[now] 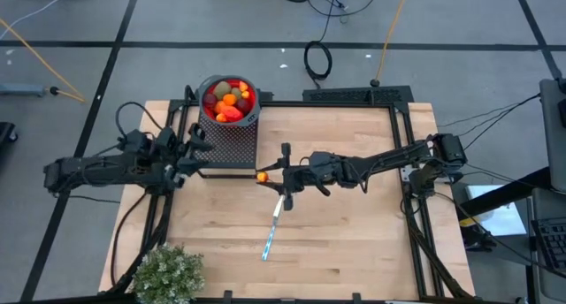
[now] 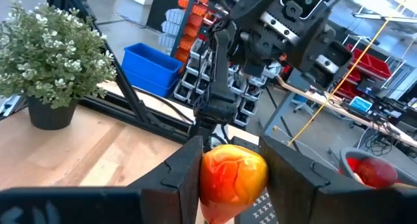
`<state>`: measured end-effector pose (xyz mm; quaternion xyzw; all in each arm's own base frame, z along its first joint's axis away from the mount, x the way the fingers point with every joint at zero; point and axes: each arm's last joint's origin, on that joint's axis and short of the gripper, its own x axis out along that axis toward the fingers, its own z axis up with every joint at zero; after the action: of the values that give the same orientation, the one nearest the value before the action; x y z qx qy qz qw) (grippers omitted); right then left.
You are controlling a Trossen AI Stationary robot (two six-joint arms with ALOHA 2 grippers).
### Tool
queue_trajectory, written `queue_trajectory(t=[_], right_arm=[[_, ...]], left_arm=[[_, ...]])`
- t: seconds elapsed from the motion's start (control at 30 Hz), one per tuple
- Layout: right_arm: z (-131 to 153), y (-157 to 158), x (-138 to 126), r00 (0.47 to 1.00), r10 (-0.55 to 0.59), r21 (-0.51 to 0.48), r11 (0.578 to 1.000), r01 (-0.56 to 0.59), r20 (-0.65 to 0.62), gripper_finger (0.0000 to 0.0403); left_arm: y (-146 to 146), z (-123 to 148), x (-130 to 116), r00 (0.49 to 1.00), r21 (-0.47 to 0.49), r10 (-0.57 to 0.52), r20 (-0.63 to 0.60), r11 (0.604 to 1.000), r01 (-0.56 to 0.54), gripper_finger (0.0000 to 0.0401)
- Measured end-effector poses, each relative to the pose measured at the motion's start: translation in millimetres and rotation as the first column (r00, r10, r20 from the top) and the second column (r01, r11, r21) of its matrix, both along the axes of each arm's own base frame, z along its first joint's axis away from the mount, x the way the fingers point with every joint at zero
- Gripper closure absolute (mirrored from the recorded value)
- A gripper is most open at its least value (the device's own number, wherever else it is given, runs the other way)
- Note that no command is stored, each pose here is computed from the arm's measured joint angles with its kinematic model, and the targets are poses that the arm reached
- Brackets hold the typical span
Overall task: Pick & Place Fruit
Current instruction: Put the orange pear into the red strainer bowl on the shelf
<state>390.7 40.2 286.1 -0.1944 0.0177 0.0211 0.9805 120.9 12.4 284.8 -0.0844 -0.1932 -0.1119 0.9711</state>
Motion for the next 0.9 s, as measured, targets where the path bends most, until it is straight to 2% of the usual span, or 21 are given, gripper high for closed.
queue_trajectory(t=[0.13,0.27,0.4,0.53,0.67,0.9], right_arm=[[3,-2,0,1.0,-0.002,0.003,1.0,0.001,0.027,0.0266],[5,-1,0,0.997,0.051,0.028,0.998,-0.053,0.055,0.0266],[6,-3,0,0.993,0.105,0.122,0.986,-0.111,0.057,0.0266],[11,-9,-2,0.984,0.166,0.237,0.955,-0.177,0.066,0.0266],[20,-19,-6,0.968,0.236,0.371,0.894,-0.251,0.088,0.0266],[34,-38,-15,0.931,0.35,0.595,0.727,-0.343,0.109,0.0266]], left_arm=[[3,6,12,0.996,0.124,0.078,0.031,0.989,-0.082,0.0193],[4,17,22,0.994,0.194,0.1,0.038,0.975,-0.105,0.0192],[1,32,32,0.994,0.267,0.093,0.051,0.958,-0.103,0.0192],[-6,45,44,0.998,0.333,0.068,0.003,0.941,-0.065,0.0192],[-14,60,58,0.995,0.381,0.054,-0.084,0.924,-0.018,0.0192],[-28,75,83,0.97,0.462,0.106,-0.217,0.887,0.007,0.0192]])
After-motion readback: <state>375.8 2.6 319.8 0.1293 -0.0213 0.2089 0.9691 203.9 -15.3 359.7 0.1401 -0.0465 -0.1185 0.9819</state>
